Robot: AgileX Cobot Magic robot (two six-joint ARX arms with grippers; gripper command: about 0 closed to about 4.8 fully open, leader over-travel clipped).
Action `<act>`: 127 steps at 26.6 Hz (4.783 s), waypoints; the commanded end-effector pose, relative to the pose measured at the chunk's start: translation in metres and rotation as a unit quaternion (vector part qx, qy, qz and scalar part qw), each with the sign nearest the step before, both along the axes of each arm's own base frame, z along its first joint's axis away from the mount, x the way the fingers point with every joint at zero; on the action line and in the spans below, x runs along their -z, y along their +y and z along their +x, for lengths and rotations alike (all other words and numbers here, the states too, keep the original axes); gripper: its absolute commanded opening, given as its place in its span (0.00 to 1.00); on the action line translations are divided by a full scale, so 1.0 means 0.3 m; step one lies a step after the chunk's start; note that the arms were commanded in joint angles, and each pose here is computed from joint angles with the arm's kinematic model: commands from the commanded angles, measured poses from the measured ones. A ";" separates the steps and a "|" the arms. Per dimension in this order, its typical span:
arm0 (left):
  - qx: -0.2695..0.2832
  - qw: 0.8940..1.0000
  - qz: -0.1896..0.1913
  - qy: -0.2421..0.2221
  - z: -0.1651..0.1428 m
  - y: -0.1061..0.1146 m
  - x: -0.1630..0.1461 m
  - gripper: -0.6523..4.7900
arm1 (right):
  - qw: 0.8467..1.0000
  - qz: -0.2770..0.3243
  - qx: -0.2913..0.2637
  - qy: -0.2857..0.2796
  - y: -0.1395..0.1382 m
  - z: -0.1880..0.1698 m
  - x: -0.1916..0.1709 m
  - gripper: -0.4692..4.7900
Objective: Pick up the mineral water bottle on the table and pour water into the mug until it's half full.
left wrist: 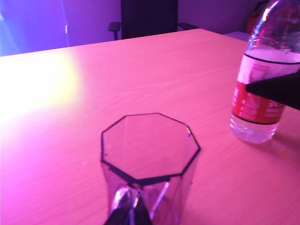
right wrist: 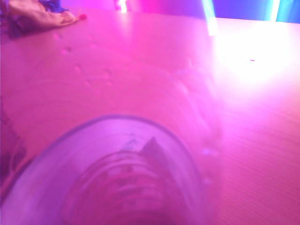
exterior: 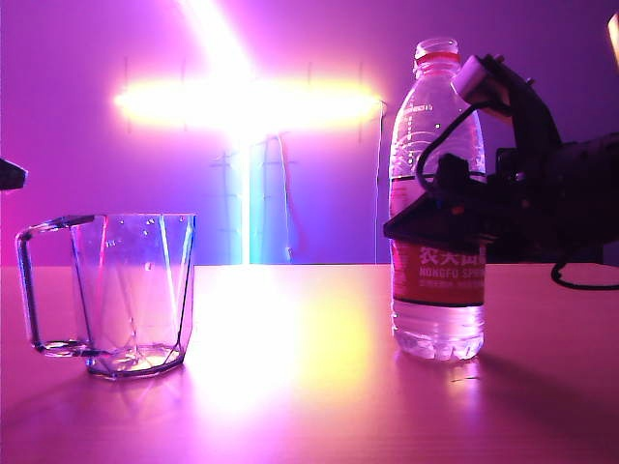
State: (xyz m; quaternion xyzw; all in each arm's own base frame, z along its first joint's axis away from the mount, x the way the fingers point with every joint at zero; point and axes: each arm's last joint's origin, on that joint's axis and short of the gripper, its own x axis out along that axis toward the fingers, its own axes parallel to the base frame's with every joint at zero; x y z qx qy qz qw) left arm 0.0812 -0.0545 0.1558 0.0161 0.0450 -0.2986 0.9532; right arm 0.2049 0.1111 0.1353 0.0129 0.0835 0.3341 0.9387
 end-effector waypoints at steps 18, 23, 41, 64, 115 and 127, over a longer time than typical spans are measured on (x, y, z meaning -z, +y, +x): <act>-0.057 0.998 -0.008 -0.010 0.017 0.033 -0.011 0.12 | 0.918 -0.333 -0.103 -0.191 0.313 0.137 -0.257 0.59; -0.097 0.995 -0.007 -0.011 0.028 0.057 -0.011 0.12 | 0.878 -0.402 -0.084 -0.245 0.323 0.141 -0.275 0.59; -0.102 0.995 -0.007 -0.011 0.030 0.059 -0.011 0.12 | 0.762 -0.564 -0.066 -0.310 0.412 0.138 -0.238 0.59; -0.102 0.995 -0.007 -0.011 0.030 0.059 -0.011 0.12 | 0.690 -0.639 0.009 -0.340 0.421 0.132 -0.271 0.59; -0.102 0.995 -0.007 -0.011 0.030 0.060 -0.011 0.12 | 0.719 -0.625 0.039 -0.301 0.414 0.132 -0.265 0.61; -0.102 0.995 -0.007 -0.011 0.030 0.060 -0.011 0.12 | 0.819 -0.514 0.064 -0.248 0.440 0.098 -0.267 0.60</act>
